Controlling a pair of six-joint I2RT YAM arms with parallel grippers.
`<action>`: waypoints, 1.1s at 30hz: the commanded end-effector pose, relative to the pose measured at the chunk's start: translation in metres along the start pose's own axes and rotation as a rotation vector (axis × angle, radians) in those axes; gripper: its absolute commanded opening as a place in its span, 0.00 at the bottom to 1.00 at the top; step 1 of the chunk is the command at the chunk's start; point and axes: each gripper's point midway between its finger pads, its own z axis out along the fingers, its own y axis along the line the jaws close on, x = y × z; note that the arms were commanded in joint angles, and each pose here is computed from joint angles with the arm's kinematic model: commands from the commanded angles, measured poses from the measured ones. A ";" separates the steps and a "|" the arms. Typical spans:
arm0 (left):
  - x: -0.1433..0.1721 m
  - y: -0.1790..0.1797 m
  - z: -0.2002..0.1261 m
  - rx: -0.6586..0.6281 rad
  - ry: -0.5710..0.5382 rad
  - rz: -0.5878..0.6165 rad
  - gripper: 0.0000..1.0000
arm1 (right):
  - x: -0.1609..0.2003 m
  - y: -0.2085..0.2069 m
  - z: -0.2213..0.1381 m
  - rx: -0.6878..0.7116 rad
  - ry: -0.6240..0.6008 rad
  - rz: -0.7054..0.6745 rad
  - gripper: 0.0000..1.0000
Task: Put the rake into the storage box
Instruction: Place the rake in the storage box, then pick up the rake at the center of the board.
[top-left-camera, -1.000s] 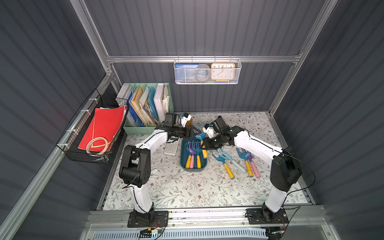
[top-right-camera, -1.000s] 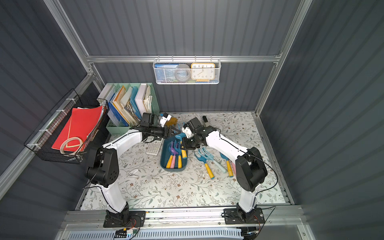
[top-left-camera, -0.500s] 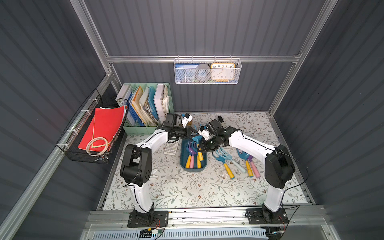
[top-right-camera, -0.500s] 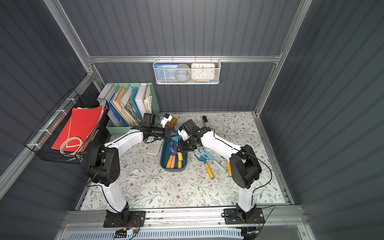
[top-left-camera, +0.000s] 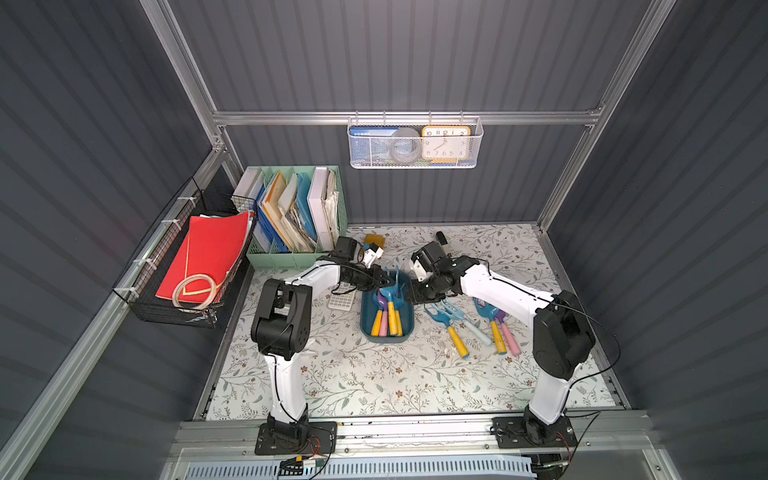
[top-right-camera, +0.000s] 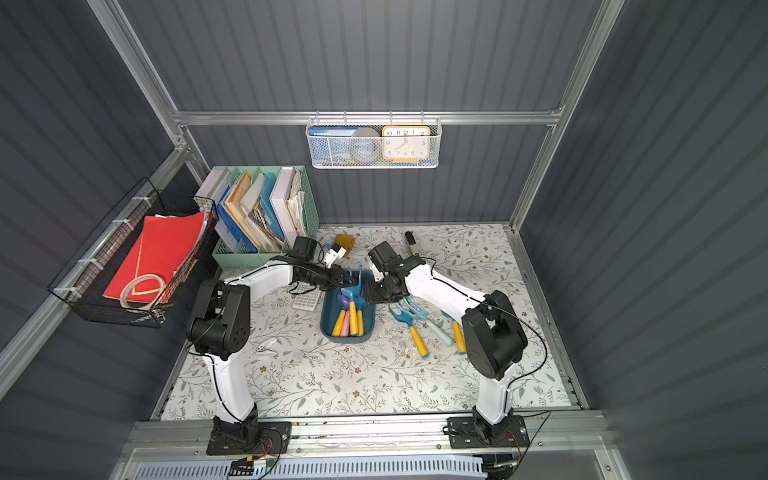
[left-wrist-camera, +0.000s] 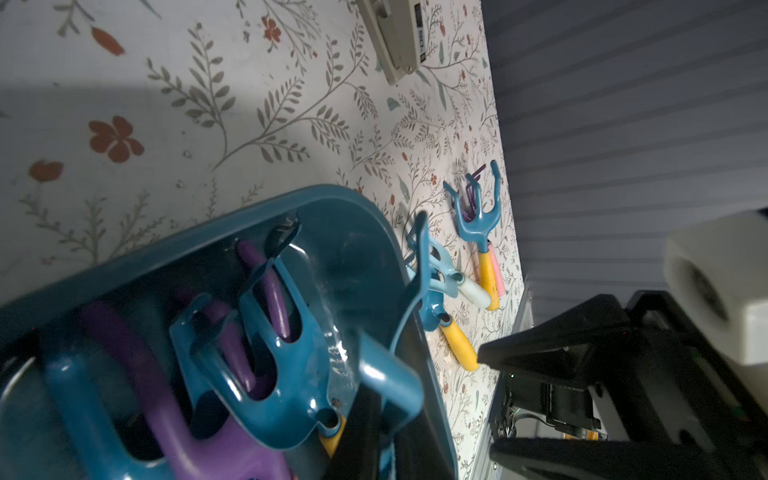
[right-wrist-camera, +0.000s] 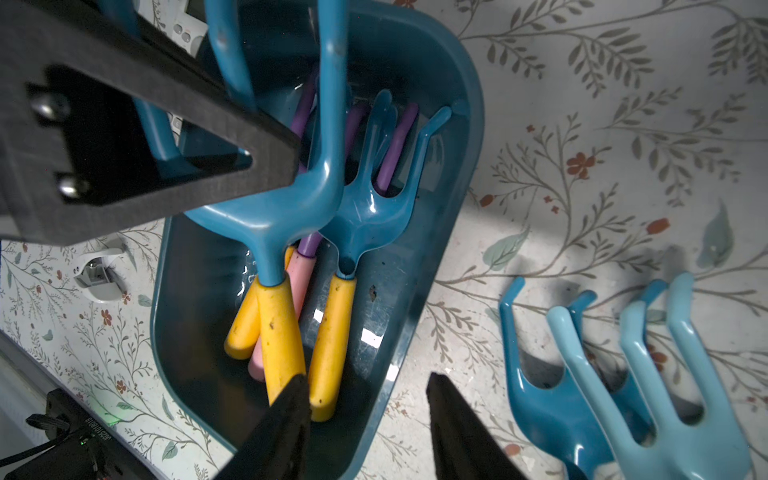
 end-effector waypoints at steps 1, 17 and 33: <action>0.016 0.013 0.005 -0.022 0.065 -0.034 0.26 | 0.000 -0.004 -0.008 0.019 -0.021 0.012 0.50; -0.009 0.022 -0.015 -0.277 0.044 -0.065 0.50 | 0.009 -0.036 -0.001 0.161 -0.013 0.082 0.51; -0.050 0.048 -0.061 -0.623 -0.202 -0.170 0.58 | 0.097 -0.132 -0.014 0.453 0.124 0.334 0.52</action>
